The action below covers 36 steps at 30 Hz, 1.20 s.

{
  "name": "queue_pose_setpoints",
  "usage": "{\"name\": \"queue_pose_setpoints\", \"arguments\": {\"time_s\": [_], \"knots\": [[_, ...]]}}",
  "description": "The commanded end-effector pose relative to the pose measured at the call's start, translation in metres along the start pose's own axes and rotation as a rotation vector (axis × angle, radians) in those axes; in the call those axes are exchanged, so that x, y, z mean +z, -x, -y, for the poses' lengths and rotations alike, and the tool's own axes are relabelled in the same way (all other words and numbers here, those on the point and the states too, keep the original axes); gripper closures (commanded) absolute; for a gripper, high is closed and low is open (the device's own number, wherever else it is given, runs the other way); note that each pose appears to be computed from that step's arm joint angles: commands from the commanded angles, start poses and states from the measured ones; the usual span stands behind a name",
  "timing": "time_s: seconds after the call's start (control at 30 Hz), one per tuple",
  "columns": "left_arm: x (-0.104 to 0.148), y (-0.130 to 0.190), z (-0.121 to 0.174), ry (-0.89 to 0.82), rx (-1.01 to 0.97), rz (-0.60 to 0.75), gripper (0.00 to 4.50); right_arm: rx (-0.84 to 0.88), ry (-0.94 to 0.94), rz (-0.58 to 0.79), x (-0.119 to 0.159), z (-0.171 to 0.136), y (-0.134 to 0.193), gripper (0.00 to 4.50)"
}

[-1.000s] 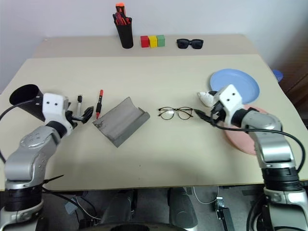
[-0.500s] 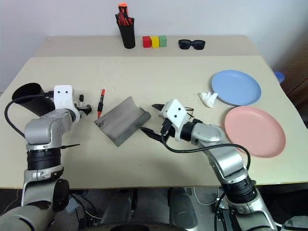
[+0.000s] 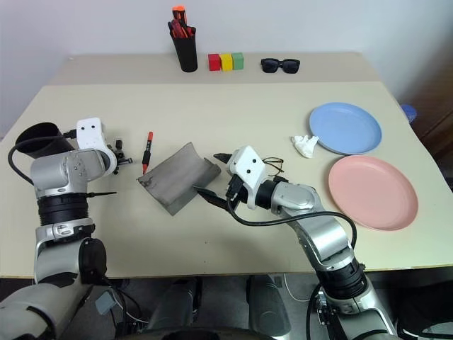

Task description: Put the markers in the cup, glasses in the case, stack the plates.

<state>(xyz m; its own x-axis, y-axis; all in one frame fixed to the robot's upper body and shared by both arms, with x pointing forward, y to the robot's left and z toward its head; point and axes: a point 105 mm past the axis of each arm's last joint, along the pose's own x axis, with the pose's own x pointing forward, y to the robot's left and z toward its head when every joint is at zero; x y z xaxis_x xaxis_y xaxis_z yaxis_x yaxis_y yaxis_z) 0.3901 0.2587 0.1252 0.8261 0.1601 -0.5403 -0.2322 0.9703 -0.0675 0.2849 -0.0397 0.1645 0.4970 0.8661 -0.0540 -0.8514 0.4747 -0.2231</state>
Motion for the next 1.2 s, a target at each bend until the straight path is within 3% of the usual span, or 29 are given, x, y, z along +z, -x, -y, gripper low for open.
{"name": "queue_pose_setpoints", "arguments": {"time_s": [0.03,0.2,0.33,0.37,0.43,0.5,0.67,1.0,1.1,1.2], "knots": [[0.035,0.02,0.018,-0.106,-0.112,0.243,4.38,0.012,0.043,0.057,0.015,-0.002,-0.003,0.0],[0.073,0.075,0.039,-0.25,-0.278,0.648,4.38,0.014,0.053,0.07,0.017,0.001,-0.006,0.0],[0.087,0.102,0.031,-0.237,-0.298,0.815,4.38,0.003,0.054,0.086,0.02,0.005,-0.009,0.0],[0.101,0.114,-0.006,-0.241,-0.085,0.917,4.38,-0.014,0.03,0.139,0.032,0.011,-0.014,0.0],[0.113,0.135,-0.054,-0.229,0.183,1.049,4.38,-0.035,-0.006,0.216,0.05,0.018,-0.023,0.0],[0.108,0.131,-0.078,-0.23,0.309,1.027,4.38,-0.048,-0.025,0.26,0.061,0.02,-0.031,0.0],[0.097,0.115,-0.105,-0.19,0.407,0.982,4.38,-0.013,-0.024,0.303,0.071,0.012,-0.046,0.0],[0.073,0.08,-0.104,-0.123,0.373,0.896,4.38,0.011,-0.028,0.31,0.068,0.003,-0.045,0.0],[0.072,0.079,-0.103,-0.109,0.369,0.897,3.37,0.011,-0.029,0.309,0.067,0.003,-0.045,0.0],[0.074,0.081,-0.102,-0.094,0.364,0.913,1.78,0.014,-0.028,0.308,0.067,0.002,-0.046,0.0]]}}
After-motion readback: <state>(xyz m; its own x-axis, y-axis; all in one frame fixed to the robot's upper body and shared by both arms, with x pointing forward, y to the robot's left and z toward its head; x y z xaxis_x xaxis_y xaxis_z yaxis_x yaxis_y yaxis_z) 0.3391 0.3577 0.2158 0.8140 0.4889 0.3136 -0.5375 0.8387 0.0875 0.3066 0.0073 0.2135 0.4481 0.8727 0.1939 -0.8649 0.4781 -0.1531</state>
